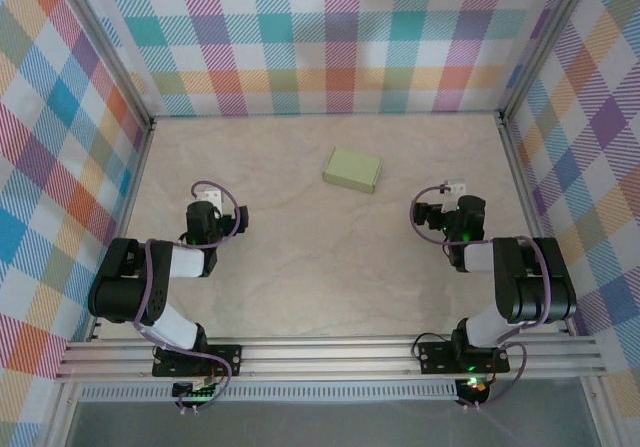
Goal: Fold the paper box
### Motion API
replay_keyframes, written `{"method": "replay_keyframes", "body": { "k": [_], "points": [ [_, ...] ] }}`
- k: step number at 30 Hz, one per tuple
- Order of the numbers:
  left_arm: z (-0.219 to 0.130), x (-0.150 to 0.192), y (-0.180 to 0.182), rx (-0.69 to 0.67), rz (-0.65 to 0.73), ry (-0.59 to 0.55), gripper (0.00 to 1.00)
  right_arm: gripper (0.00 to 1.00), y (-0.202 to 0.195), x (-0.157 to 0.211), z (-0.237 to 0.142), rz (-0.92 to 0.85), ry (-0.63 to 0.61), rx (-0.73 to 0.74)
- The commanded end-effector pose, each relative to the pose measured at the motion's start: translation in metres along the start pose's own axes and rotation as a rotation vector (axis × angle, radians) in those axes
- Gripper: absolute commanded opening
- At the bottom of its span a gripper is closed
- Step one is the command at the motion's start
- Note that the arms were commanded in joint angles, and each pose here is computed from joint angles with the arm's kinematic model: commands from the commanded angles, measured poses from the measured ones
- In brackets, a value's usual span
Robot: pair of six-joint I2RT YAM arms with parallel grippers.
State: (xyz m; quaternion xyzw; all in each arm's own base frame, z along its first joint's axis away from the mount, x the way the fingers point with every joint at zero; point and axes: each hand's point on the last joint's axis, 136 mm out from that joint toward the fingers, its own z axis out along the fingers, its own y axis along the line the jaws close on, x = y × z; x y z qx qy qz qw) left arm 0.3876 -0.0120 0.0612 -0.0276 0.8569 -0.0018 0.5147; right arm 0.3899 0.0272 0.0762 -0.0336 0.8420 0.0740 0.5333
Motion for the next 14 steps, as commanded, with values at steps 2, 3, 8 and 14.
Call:
{"method": "replay_keyframes", "body": {
  "k": [2, 3, 8, 14],
  "points": [
    [0.0020, -0.0198, -0.0015, 0.014, -0.018, -0.059, 1.00, 1.00, 0.0004, -0.0180, -0.0004, 0.009, -0.060, -0.014],
    [0.0019, -0.0196, -0.0013, 0.013, -0.018, -0.059, 1.00, 1.00, 0.0004, -0.0178, -0.0004, 0.010, -0.059, -0.014],
    [0.0021, -0.0205, -0.0018, 0.014, -0.018, -0.060, 1.00, 1.00, 0.0003, -0.0177, -0.0004, 0.010, -0.058, -0.014],
    [0.0020, -0.0203, -0.0023, 0.016, -0.018, -0.060, 1.00, 1.00, 0.0005, -0.0176, -0.0004, 0.010, -0.058, -0.015]
  ]
}}
